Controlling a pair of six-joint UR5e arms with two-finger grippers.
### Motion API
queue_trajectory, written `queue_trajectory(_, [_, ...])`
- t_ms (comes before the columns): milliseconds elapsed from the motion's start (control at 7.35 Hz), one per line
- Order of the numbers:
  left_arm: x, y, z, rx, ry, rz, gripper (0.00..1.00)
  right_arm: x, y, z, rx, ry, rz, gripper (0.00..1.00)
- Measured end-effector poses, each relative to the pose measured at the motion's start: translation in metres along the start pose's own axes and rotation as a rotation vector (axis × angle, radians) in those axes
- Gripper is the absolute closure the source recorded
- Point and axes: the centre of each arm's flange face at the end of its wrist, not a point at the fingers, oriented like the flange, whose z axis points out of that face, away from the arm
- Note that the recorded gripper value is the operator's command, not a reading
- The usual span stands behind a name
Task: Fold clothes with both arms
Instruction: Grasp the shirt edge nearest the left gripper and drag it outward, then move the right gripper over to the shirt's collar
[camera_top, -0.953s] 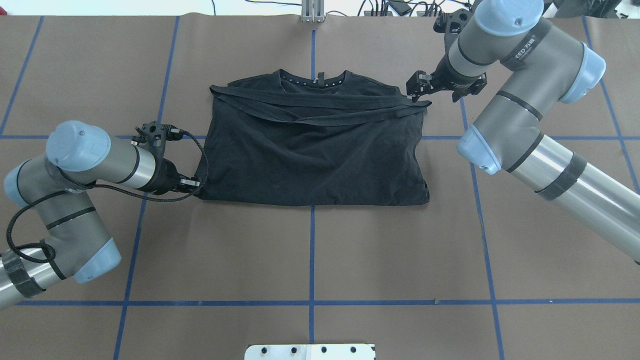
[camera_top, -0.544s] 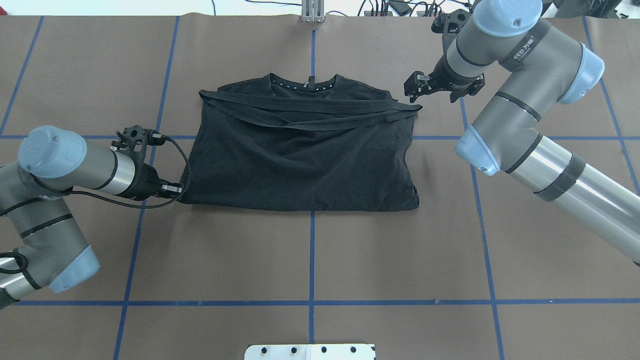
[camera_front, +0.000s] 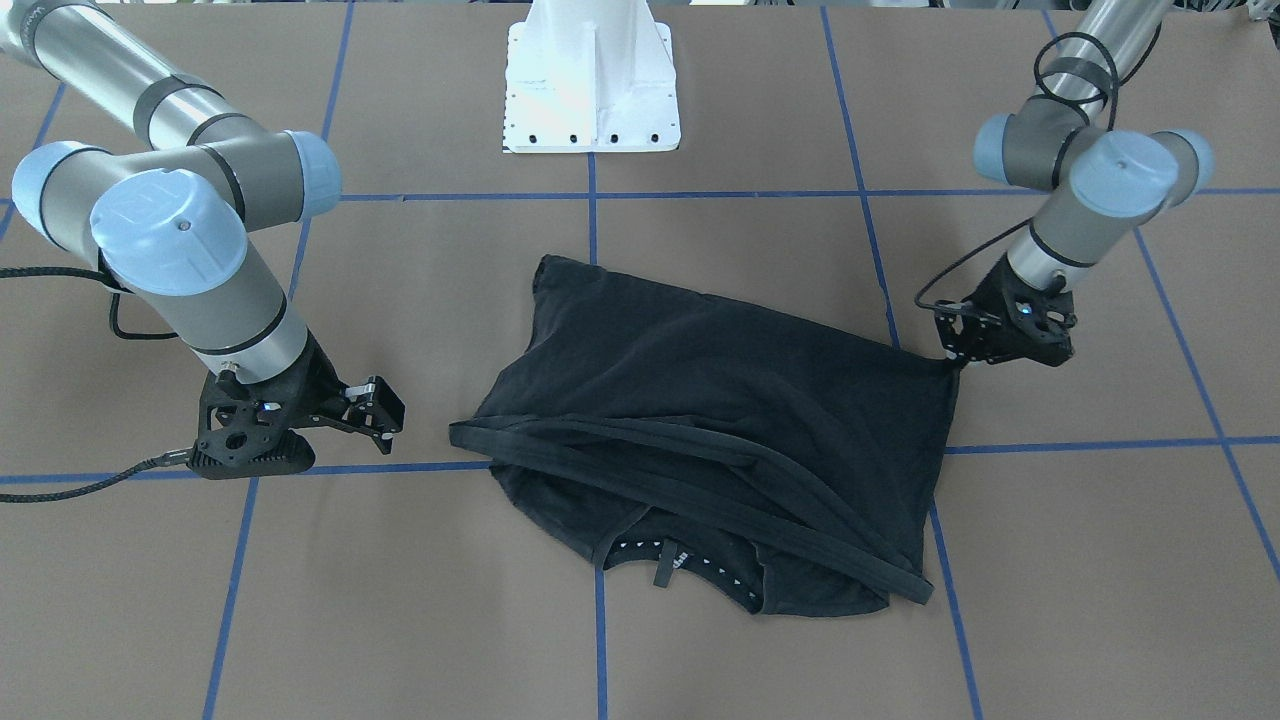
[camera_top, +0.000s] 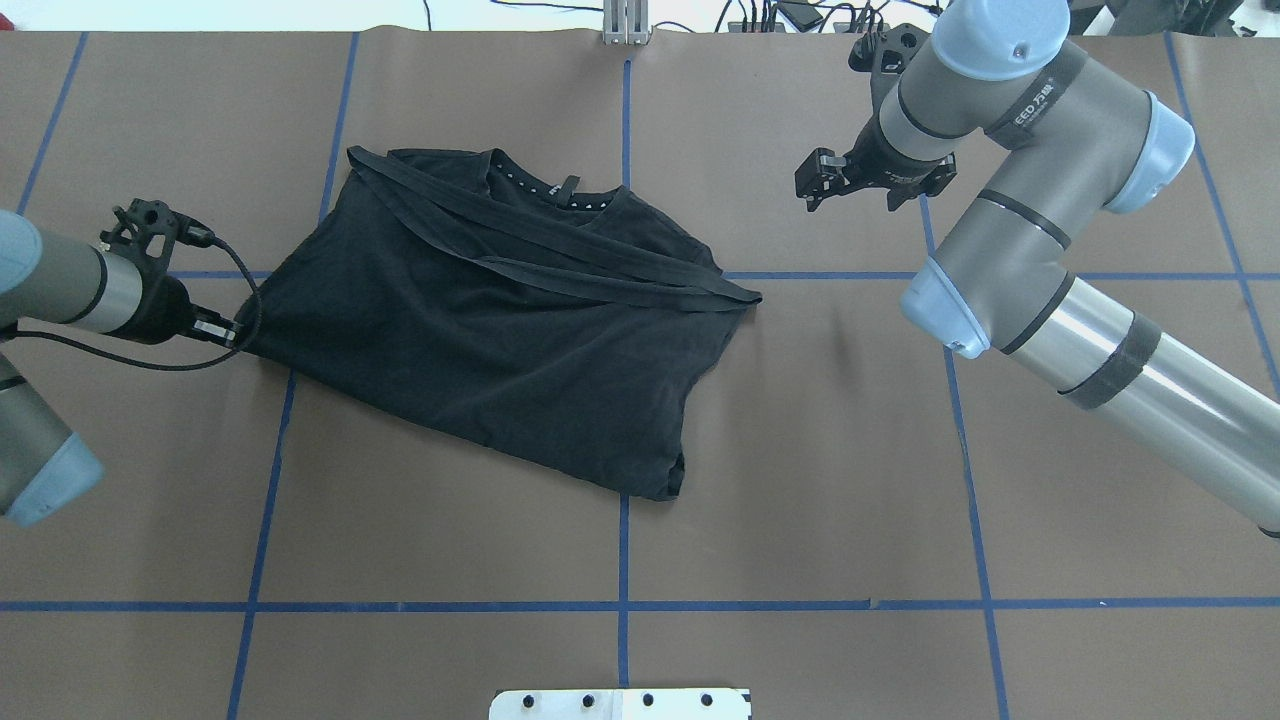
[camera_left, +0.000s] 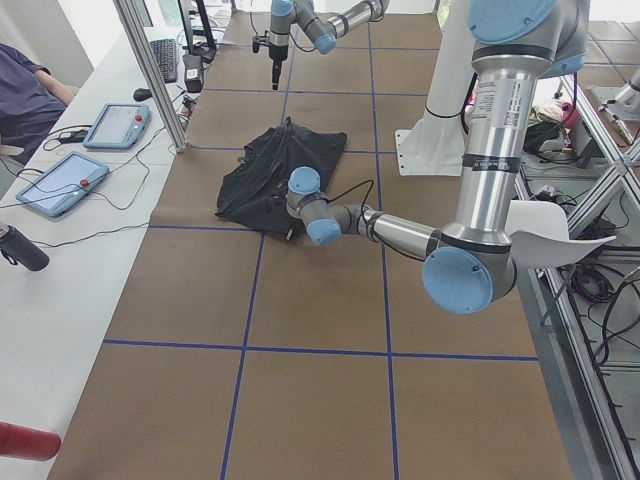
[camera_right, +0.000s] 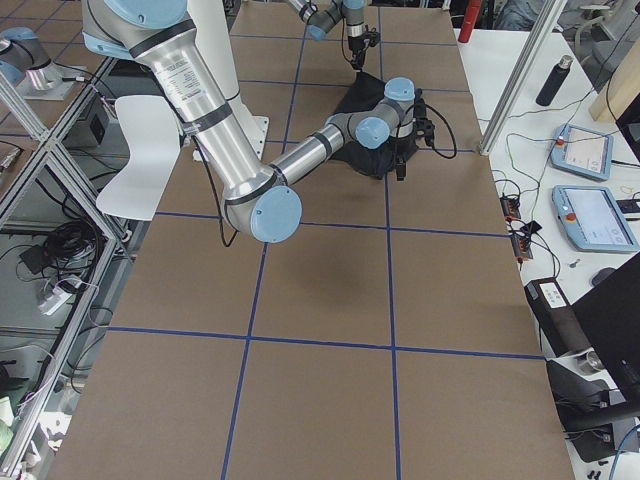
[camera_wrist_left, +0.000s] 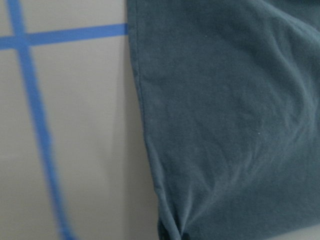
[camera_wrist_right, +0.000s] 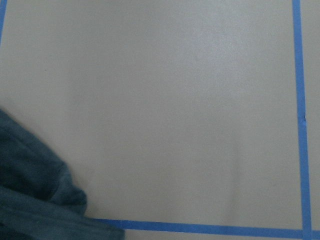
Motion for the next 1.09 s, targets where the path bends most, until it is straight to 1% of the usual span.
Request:
queue_trajectory(136, [-0.034,-0.027,0.010,0.008,-0.043,0.013,1.00,-0.003,0.001,0.000,-0.001,-0.002,-0.003,0.00])
queue_trajectory(272, [-0.056,-0.064,0.022,0.018,-0.082,0.009,1.00,-0.005,0.002,0.001,-0.002,-0.003,-0.005,0.00])
queue_trajectory(544, [-0.080,-0.148,0.040,0.051,-0.190,-0.007,1.00,-0.008,0.003,0.000,-0.001,-0.006,-0.007,0.00])
queue_trajectory(681, [-0.095,-0.182,0.036,0.060,-0.232,0.012,0.63,-0.010,0.003,-0.001,0.000,-0.010,-0.010,0.00])
queue_trajectory(817, [-0.110,-0.201,0.026,0.067,-0.256,0.040,0.01,-0.012,0.004,-0.003,0.001,-0.014,-0.014,0.00])
queue_trajectory(1089, [-0.120,-0.215,0.009,0.083,-0.261,0.076,0.00,-0.022,0.009,0.000,-0.003,-0.019,-0.018,0.00])
